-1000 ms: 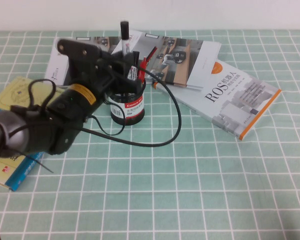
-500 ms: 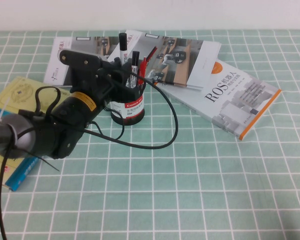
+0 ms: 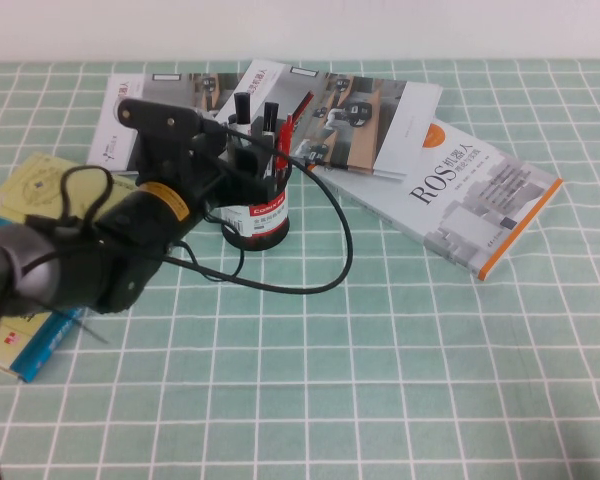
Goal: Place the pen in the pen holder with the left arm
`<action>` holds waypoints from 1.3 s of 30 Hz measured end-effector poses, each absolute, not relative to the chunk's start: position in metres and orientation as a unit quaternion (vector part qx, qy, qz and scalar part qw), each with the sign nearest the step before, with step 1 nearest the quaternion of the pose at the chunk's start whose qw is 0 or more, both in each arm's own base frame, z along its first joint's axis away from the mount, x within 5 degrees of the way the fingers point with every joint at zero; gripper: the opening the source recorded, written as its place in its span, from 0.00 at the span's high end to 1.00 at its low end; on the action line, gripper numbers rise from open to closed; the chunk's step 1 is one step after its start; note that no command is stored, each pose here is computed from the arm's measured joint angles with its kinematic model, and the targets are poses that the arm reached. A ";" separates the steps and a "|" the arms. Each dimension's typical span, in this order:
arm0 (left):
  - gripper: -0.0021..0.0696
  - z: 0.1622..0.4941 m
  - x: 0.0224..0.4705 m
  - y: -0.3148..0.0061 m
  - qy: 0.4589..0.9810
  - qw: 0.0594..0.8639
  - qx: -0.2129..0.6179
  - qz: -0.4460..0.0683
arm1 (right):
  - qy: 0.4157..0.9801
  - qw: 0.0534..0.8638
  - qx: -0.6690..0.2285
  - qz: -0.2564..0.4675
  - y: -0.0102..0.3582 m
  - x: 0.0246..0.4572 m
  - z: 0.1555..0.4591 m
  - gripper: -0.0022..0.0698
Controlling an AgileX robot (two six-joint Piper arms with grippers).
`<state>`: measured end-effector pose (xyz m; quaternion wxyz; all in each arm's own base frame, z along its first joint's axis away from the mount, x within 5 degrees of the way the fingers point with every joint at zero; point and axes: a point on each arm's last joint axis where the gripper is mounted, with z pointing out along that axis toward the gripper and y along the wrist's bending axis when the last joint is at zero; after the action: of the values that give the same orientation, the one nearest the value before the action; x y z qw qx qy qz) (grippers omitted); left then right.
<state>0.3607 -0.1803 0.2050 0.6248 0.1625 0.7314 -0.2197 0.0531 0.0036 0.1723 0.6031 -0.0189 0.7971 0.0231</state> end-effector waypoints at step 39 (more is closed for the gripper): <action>0.97 0.253 0.132 -0.064 0.826 0.525 0.139 -0.149 | 0.797 0.603 -0.019 0.023 0.004 0.053 0.172 1.00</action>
<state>0.1321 -0.0645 0.2535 0.5250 0.1391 0.8264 -0.1490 0.0531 0.0036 0.1723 0.6031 -0.0189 0.7971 0.0231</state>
